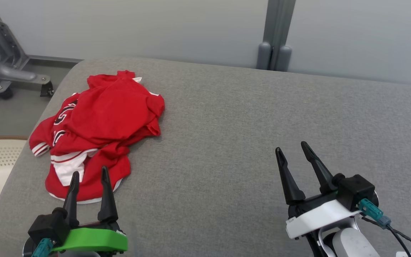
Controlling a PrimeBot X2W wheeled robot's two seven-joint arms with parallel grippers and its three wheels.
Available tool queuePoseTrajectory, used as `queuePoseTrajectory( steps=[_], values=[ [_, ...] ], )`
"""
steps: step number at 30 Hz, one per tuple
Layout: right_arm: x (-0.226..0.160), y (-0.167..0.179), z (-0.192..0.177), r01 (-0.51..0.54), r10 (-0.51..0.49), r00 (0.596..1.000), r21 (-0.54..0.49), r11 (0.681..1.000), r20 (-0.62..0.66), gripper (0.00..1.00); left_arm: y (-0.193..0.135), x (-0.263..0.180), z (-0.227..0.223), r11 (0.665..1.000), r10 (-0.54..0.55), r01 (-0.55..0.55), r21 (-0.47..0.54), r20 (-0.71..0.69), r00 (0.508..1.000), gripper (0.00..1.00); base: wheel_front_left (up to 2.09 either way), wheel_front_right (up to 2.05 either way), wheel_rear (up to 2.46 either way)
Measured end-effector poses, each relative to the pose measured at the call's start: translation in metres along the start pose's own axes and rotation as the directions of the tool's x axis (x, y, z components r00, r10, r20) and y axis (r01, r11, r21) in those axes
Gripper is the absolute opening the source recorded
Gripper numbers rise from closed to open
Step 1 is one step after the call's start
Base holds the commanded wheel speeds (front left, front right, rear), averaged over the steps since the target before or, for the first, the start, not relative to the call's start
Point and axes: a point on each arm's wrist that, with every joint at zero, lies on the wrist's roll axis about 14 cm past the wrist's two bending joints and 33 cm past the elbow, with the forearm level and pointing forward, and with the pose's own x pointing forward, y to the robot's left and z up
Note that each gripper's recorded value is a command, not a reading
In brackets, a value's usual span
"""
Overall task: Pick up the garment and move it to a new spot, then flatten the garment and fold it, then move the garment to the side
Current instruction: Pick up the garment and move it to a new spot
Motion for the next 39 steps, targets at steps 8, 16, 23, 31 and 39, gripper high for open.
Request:
queuePoseTrajectory(
  steps=[8,16,23,31,39],
  values=[
    [0.016,0.039,-0.014,-0.118,0.120,0.992,0.053,0.992,-0.029,1.00,0.038,-0.020,0.016,0.992,0.123,-0.124,0.023,0.043,0.991,1.00,0.00,0.00,0.00],
    [0.025,0.068,-0.023,-0.205,0.210,0.977,0.083,0.975,-0.049,1.00,0.064,-0.039,0.026,0.977,0.208,-0.211,0.032,0.072,0.975,1.00,0.00,0.00,0.00],
    [0.027,0.079,-0.027,-0.235,0.240,0.969,0.095,0.967,-0.055,1.00,0.073,-0.045,0.029,0.970,0.238,-0.241,0.041,0.081,0.968,1.00,0.00,0.00,0.00],
    [0.029,0.074,-0.032,-0.231,0.236,0.970,0.080,0.970,-0.064,1.00,0.075,-0.038,0.024,0.967,0.248,-0.251,0.043,0.062,0.967,1.00,0.00,0.00,0.00],
    [0.048,0.045,-0.037,-0.182,0.183,0.982,0.026,0.983,-0.054,1.00,0.070,0.005,0.023,0.972,0.201,-0.206,0.112,0.054,0.978,1.00,0.00,0.00,0.00]
  ],
)
